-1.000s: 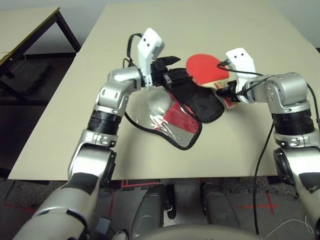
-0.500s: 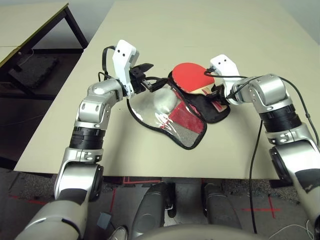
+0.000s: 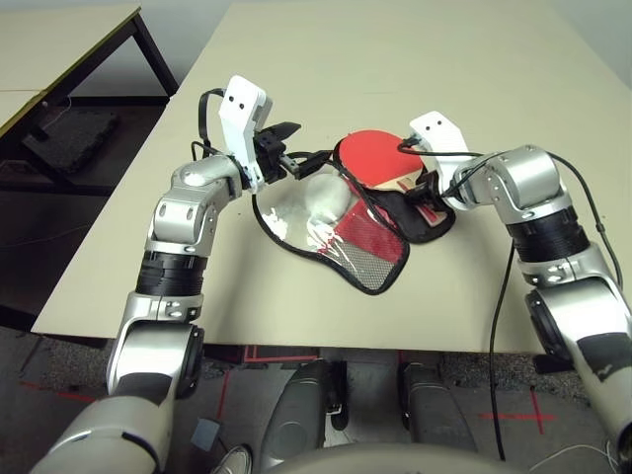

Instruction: Store the ping-pong paddle in its case and zip it.

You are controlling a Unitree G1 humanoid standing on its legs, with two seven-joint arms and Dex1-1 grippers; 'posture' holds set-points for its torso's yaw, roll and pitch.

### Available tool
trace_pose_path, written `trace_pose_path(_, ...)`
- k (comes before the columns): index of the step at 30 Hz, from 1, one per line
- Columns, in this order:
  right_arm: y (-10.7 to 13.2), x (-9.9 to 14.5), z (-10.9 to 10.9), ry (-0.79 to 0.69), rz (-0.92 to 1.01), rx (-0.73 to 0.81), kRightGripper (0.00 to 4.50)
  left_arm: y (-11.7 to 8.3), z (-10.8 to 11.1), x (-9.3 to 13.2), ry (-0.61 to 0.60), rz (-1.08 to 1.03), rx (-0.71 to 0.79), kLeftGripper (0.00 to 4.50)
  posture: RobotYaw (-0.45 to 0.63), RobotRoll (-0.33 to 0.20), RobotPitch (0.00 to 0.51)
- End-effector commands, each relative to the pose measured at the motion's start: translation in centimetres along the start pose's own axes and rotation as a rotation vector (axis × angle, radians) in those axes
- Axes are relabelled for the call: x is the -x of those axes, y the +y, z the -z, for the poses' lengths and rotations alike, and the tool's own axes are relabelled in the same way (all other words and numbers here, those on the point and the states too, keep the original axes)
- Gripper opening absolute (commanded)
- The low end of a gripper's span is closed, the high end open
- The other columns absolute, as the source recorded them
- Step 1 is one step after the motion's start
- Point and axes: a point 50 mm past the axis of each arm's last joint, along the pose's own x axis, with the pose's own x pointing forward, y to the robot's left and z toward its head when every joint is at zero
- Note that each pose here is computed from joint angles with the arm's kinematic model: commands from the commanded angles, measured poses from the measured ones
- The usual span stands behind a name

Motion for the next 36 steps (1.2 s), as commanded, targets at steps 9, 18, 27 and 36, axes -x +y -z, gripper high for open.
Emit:
trace_pose_path(9, 0.7, -0.2, -0.2, -0.030, -0.023, -0.014, 1.12, 0.4, 0.1, -0.4, -0.004, -0.001, -0.001, 4.50, 0.07, 0.000, 0.110)
trace_pose_path(18, 1.0, -0.6, -1.0, -0.074, -0.031, -0.026, 1.12, 0.4, 0.1, -0.5, -0.007, 0.000, -0.003, 4.50, 0.08, 0.000, 0.108)
trace_pose_path(27, 0.9, -0.8, -0.7, -0.069, -0.028, -0.022, 2.77, 0.7, -0.4, -0.5, -0.025, -0.015, -0.015, 4.50, 0.08, 0.000, 0.101)
trace_pose_path(36, -0.9, 1.6, -1.4, -0.160, -0.014, -0.063, 4.49, 5.1, -3.8, 0.6, -0.149, -0.222, -0.045, 4.50, 0.07, 0.000, 0.092)
